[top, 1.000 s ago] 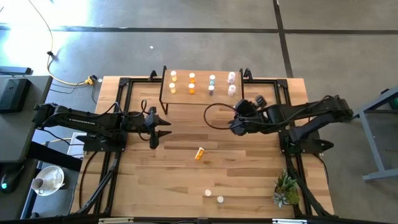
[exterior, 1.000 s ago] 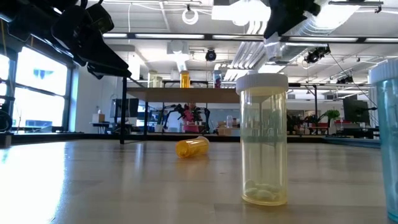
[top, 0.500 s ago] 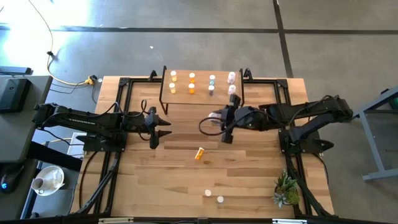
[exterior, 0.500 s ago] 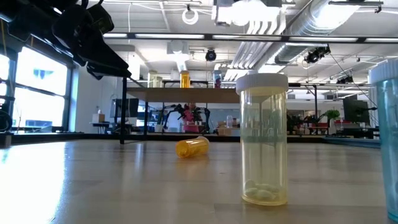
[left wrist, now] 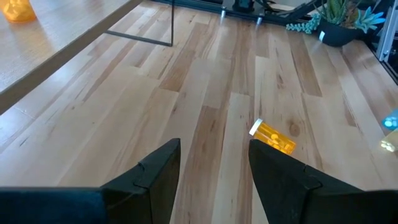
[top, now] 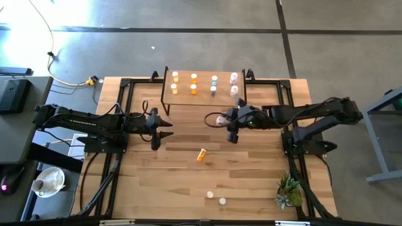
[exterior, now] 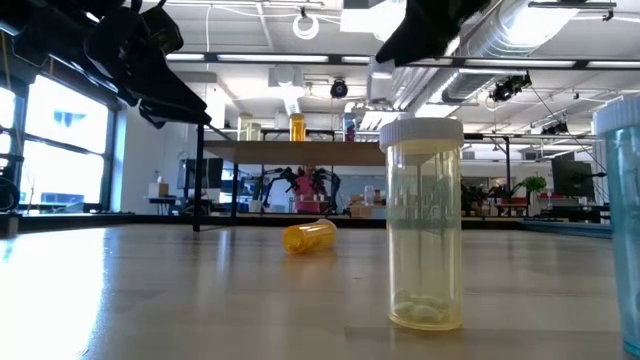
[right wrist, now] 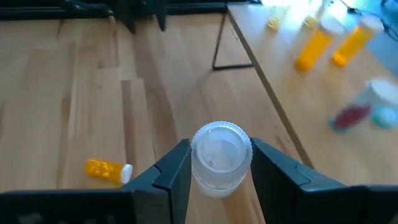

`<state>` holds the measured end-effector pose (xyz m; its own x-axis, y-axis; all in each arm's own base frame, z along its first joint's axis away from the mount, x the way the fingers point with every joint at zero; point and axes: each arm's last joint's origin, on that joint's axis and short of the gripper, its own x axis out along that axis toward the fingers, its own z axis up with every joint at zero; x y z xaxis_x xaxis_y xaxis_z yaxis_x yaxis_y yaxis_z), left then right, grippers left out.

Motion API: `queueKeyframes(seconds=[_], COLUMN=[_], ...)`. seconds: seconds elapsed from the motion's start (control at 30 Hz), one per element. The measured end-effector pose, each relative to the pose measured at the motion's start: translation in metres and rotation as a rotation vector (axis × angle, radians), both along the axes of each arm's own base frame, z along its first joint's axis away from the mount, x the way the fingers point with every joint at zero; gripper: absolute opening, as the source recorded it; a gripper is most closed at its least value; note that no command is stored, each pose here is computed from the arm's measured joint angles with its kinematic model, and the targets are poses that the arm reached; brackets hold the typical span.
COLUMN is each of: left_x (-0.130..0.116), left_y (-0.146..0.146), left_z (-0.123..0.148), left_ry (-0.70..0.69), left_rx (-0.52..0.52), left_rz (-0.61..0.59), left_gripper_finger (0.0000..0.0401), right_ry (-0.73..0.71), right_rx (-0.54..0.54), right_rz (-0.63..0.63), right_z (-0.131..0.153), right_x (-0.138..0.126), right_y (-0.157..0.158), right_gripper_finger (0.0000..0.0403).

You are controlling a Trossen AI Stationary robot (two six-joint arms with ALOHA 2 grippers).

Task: Pick and place medicine bottles onto shelf by color
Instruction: Put the transparent pill bottle on the shelf aligned with the transparent pill bottles

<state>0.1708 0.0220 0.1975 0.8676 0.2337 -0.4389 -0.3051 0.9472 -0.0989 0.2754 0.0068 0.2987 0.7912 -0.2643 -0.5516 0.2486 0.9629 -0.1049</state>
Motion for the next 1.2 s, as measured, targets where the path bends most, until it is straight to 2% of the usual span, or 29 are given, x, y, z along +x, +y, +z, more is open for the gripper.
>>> queueKeyframes(seconds=[0.2, 0.33, 0.5, 0.73, 0.83, 0.93, 1.2], left_x=[0.000, 0.000, 0.000, 0.000, 0.000, 0.000, 0.000], left_y=[0.000, 0.000, 0.000, 0.000, 0.000, 0.000, 0.000], left_z=[0.000, 0.000, 0.000, 0.000, 0.000, 0.000, 0.000], left_ry=[0.000, 0.000, 0.002, 0.007, 0.008, 0.009, 0.011], left_rx=[0.000, 0.000, 0.007, 0.023, 0.023, 0.023, 0.022], left_rz=[0.000, -0.001, -0.004, -0.013, -0.013, -0.013, -0.013], left_gripper_finger=[0.0181, 0.0181, 0.0181, 0.0181, 0.0181, 0.0181, 0.0181], right_ry=[-0.064, -0.137, -0.227, -0.310, -0.316, -0.290, -0.081], right_rx=[0.035, 0.055, 0.064, 0.022, 0.000, 0.004, 0.114], right_rz=[-0.060, -0.168, -0.272, -0.348, -0.367, -0.397, -0.447], right_z=[-0.006, -0.003, 0.012, 0.042, 0.051, 0.048, 0.013], right_x=[-0.024, -0.043, -0.057, -0.058, -0.058, -0.056, -0.041], right_y=[-0.005, -0.012, -0.019, -0.033, -0.039, -0.048, -0.064], right_gripper_finger=[0.0133, 0.0133, 0.0133, 0.0133, 0.0133, 0.0133, 0.0133])
